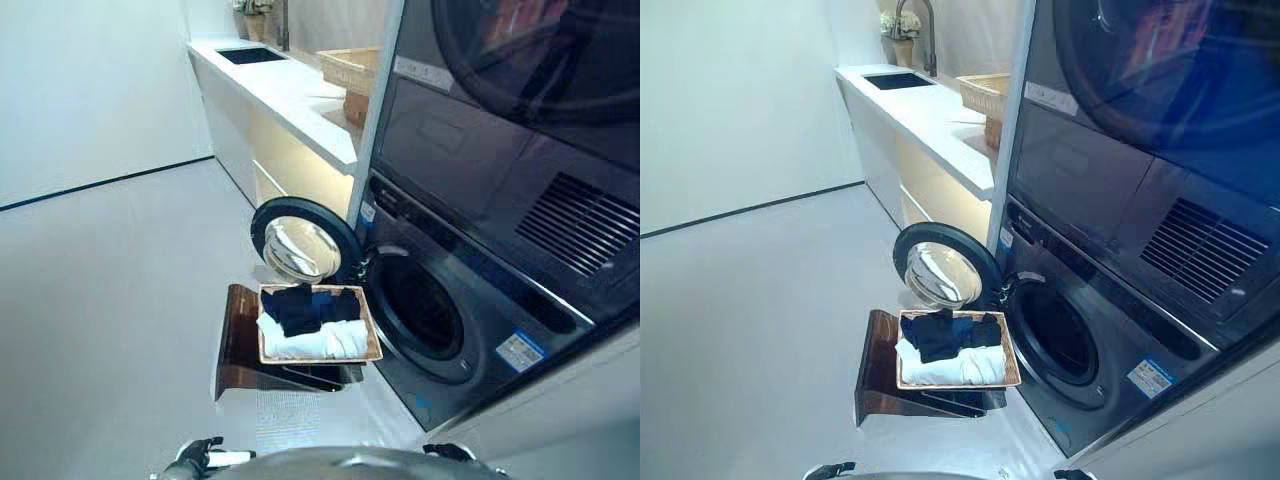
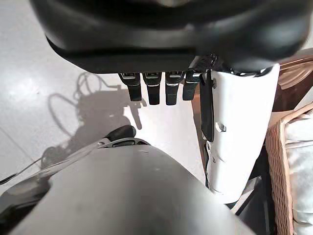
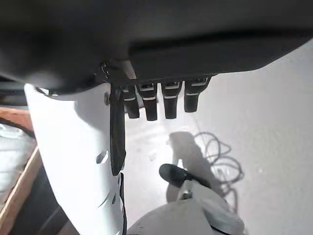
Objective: Pick up the clothes and place them into the washing machine
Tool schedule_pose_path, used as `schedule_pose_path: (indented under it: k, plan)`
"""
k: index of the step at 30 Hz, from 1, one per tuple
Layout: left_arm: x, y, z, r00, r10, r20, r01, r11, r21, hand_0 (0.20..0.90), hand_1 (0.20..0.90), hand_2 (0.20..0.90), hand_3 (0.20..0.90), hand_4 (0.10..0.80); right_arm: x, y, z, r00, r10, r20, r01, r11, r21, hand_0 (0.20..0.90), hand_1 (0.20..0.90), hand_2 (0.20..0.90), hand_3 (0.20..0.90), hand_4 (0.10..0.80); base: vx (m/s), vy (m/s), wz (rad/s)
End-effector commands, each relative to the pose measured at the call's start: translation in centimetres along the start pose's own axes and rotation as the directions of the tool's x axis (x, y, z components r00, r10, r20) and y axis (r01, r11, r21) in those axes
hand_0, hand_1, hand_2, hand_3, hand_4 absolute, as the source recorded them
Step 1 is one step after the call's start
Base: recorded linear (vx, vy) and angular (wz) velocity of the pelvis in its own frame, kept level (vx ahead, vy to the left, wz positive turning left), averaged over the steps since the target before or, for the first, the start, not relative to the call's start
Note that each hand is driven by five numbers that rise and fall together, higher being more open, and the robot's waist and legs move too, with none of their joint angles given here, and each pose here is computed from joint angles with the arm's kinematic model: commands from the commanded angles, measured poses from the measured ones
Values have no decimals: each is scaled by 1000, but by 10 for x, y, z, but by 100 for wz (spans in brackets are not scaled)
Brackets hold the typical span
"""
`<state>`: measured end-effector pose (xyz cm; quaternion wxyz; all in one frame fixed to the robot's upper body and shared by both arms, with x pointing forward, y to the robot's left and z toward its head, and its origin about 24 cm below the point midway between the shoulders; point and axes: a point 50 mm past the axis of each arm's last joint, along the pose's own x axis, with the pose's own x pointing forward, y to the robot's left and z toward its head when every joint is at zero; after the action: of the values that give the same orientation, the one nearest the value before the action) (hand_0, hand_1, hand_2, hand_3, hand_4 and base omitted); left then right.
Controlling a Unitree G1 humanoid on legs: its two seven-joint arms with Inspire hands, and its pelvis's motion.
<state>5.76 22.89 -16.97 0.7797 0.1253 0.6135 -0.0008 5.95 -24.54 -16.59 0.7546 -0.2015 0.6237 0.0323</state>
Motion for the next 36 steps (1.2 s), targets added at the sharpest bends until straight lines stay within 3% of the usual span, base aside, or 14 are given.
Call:
schedule_pose_path:
  k: [1, 15, 36]
  plan:
    - [3, -27, 43, 992, -66, 111, 61, 997, 45, 900, 900, 900, 900, 800, 2, 19, 36, 994, 73, 76, -62, 990, -130, 900, 900, 900, 900, 800, 0, 0, 0]
    - [2, -26, 16, 997, -71, 2, 71, 997, -4, 900, 900, 900, 900, 800, 1, 30, 33, 991, 114, 65, -101, 980, -172, 900, 900, 900, 900, 800, 0, 0, 0]
    - [3, -27, 37, 995, -65, 75, 63, 998, 26, 900, 900, 900, 900, 800, 2, 23, 43, 992, 99, 81, -76, 965, -253, 900, 900, 900, 900, 800, 0, -1, 0]
